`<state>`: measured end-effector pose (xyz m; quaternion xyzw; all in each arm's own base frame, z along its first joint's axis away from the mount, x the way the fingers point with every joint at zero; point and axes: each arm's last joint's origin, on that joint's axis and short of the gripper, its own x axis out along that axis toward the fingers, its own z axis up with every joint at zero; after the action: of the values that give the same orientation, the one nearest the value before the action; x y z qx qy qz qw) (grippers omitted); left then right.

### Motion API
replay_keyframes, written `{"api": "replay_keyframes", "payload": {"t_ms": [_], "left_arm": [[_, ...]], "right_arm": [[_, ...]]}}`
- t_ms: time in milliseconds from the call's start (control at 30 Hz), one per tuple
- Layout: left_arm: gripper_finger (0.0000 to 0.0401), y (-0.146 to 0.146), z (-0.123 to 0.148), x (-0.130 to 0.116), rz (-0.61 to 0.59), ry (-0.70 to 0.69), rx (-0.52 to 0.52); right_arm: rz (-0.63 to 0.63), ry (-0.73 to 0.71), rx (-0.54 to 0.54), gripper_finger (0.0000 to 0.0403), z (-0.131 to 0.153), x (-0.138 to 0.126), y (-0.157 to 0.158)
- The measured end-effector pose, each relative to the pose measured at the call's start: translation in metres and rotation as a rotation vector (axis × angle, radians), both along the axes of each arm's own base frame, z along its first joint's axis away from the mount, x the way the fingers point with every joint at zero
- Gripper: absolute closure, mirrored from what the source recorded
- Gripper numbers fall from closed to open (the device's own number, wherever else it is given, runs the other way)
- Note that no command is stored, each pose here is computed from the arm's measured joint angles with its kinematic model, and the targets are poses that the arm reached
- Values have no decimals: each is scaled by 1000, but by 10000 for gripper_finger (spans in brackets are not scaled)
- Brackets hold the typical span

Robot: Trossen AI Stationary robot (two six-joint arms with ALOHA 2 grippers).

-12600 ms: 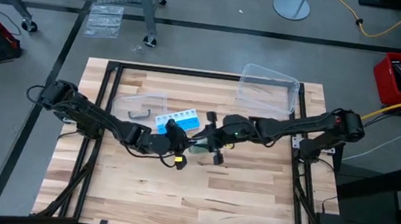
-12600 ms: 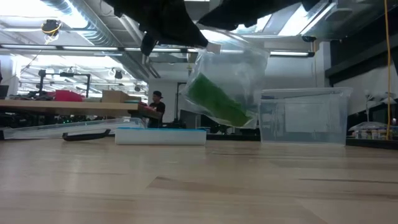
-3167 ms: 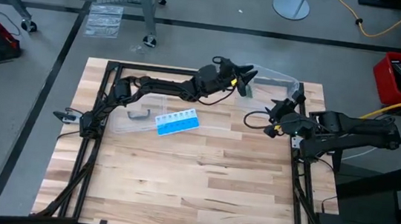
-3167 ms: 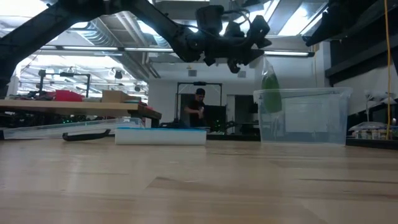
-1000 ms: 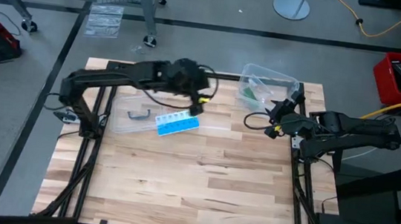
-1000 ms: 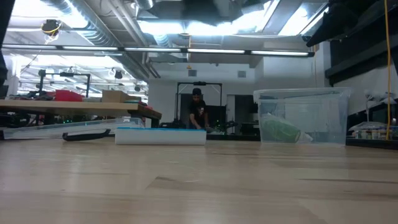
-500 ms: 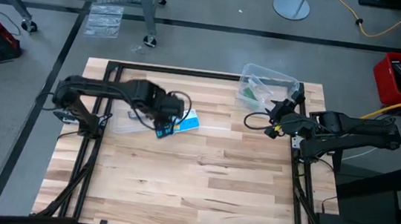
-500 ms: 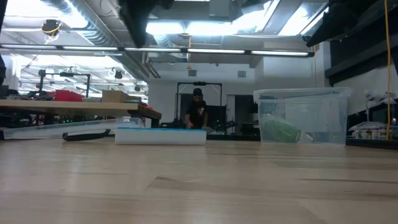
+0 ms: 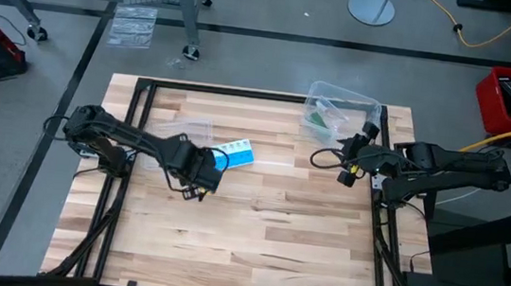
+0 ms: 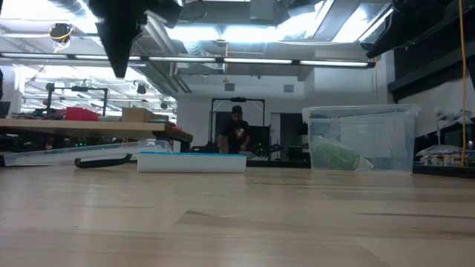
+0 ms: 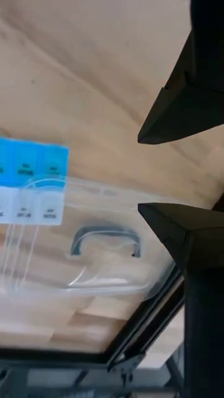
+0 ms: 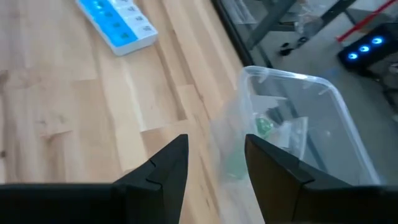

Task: Roll bandage
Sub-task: Close the transparent tupperware lid

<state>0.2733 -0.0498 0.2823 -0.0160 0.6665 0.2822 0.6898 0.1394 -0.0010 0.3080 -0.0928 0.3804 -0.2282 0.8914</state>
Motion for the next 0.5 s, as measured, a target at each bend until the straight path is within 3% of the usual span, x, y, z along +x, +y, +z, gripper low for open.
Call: {"api": "replay_keyframes", "payload": {"t_ms": [200,500], "left_arm": [[245,-16,-31,-7,-3,-43,117],[245,-38,-82,-19,25,-184,168]], "right_arm": [[25,7,28,240,-1,1,1],[26,17,27,240,-2,3,1]]}}
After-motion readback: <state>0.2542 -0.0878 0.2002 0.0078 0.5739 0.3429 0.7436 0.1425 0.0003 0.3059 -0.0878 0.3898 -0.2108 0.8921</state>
